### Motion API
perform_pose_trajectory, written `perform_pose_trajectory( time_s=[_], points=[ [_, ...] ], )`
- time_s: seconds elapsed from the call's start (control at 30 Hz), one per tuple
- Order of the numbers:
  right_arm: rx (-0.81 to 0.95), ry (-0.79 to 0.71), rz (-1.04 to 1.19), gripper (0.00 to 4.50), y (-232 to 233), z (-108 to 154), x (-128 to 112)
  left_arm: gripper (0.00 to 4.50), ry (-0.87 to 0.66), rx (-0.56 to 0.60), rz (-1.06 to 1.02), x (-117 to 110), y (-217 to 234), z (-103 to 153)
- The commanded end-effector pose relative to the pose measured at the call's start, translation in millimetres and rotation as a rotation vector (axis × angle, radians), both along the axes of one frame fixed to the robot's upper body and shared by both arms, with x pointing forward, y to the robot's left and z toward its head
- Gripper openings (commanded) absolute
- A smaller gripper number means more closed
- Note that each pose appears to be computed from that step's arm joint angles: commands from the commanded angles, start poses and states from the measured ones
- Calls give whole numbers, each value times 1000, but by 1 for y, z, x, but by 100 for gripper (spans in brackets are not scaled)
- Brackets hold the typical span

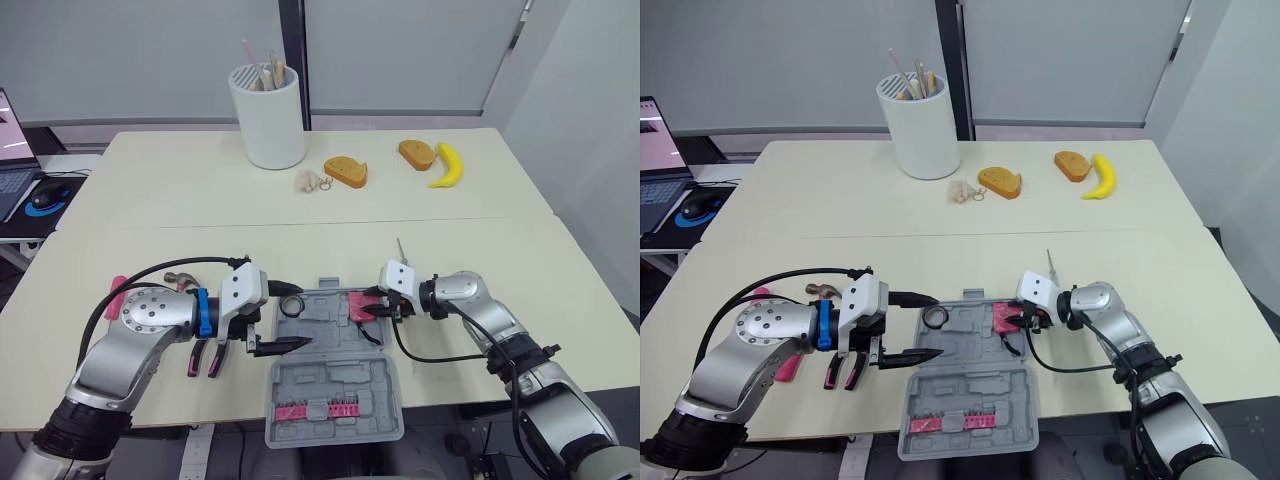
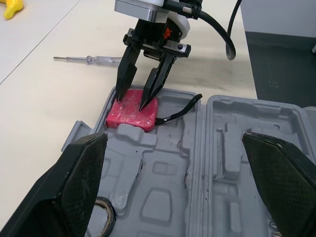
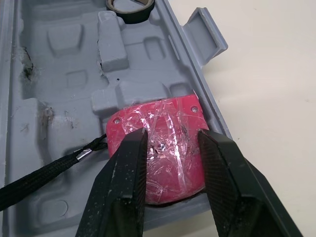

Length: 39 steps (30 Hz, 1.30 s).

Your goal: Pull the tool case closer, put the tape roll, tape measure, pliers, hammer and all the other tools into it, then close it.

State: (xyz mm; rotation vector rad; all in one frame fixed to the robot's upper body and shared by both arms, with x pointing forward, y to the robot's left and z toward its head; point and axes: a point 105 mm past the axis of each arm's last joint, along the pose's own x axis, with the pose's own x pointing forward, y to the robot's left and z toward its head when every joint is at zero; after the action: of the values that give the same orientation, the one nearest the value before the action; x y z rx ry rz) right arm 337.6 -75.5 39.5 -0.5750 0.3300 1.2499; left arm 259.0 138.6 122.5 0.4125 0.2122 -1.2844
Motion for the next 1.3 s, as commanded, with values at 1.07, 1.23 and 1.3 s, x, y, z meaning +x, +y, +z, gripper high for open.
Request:
perform_pose_trajectory(
  time_s=[1.07,1.23,1.3],
  points=[
    [-231,-134,-328,442,-178,104,-76,450,125,97,1019,-76,294,-14],
    [-219,-134,-335,447,-177,106,-79,450,150,91,1078,-89,303,-18],
    [-215,-140,-333,447,-174,107,-78,450,158,88,1083,-91,303,-20]
  ],
)
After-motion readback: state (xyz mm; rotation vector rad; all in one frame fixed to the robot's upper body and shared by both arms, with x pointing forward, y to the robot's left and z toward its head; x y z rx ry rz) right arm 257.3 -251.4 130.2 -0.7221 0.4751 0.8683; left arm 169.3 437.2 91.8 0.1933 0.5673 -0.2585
